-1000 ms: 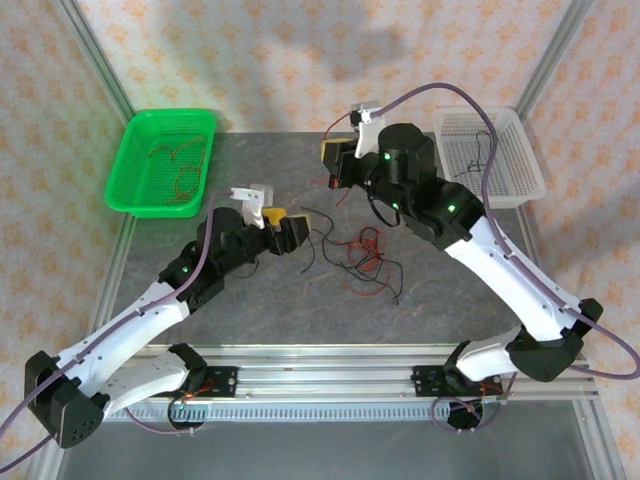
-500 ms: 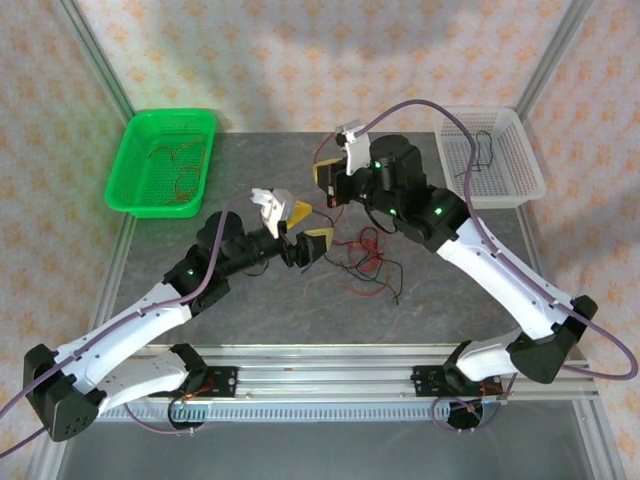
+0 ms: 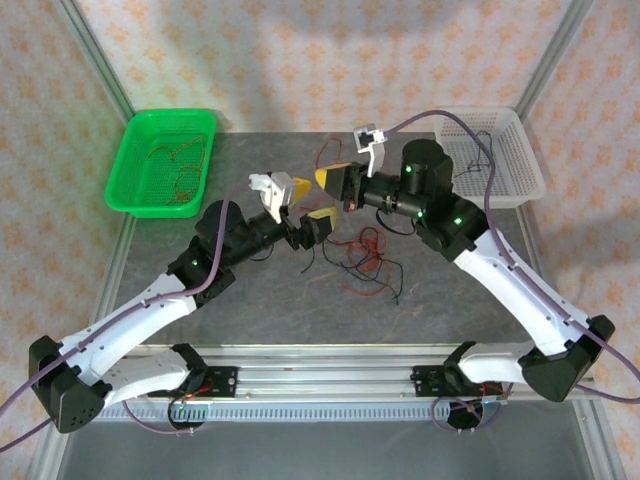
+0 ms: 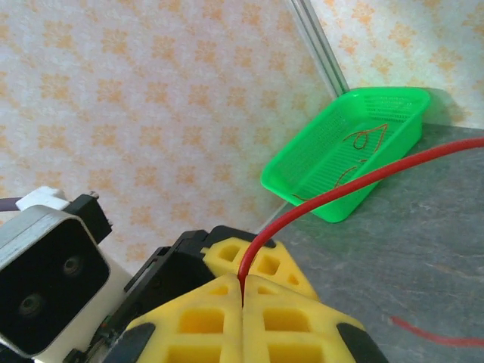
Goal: Untangle the cables
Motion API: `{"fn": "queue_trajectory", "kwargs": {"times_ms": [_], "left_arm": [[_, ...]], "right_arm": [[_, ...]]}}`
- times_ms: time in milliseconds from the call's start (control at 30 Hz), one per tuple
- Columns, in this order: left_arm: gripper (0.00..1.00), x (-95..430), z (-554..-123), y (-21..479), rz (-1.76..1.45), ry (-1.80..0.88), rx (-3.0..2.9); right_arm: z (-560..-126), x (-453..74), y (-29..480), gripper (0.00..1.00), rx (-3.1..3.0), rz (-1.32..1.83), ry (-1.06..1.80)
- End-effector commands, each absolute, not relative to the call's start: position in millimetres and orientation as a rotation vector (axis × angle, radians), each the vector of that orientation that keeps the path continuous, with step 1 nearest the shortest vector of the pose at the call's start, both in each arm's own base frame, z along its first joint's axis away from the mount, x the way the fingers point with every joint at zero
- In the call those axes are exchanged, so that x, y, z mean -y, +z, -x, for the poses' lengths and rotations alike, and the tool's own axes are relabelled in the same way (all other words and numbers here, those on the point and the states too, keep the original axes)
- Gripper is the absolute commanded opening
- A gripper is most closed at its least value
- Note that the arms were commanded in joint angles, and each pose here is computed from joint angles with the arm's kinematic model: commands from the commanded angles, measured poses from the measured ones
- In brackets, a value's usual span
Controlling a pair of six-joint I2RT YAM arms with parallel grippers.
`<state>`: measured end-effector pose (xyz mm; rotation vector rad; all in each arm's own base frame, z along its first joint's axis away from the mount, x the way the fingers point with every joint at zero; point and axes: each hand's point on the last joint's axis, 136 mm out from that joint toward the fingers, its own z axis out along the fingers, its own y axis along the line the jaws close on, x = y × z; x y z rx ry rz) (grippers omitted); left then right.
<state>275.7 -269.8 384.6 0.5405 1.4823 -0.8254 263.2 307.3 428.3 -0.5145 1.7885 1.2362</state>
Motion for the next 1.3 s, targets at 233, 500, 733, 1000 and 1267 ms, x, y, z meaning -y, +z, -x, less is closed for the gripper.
{"fn": "queue_trajectory", "kwargs": {"times_ms": [233,500,733,1000,1267], "left_arm": [[0.81,264,-286,432,-0.473,-0.774,-1.35],[0.63,270,-295,420,-0.469,-0.775,-1.387],[0.51,267,-299,422,-0.461,-0.738,-1.39],[0.07,262,-302,426,-0.425,-0.722,-1.389],[0.0,249,-304,430,-0.344,-0.704,-1.405]], "right_arm": [[-247,-302,447,0.0,-1.732,0.447,1.385],[-245,-301,449,0.0,-1.727,0.435,1.401],[-245,-301,450,0.0,-1.728,0.429,1.404],[-247,-301,449,0.0,-1.733,0.421,1.402],[-247,-291,447,0.12,-1.731,0.373,1.369]]}}
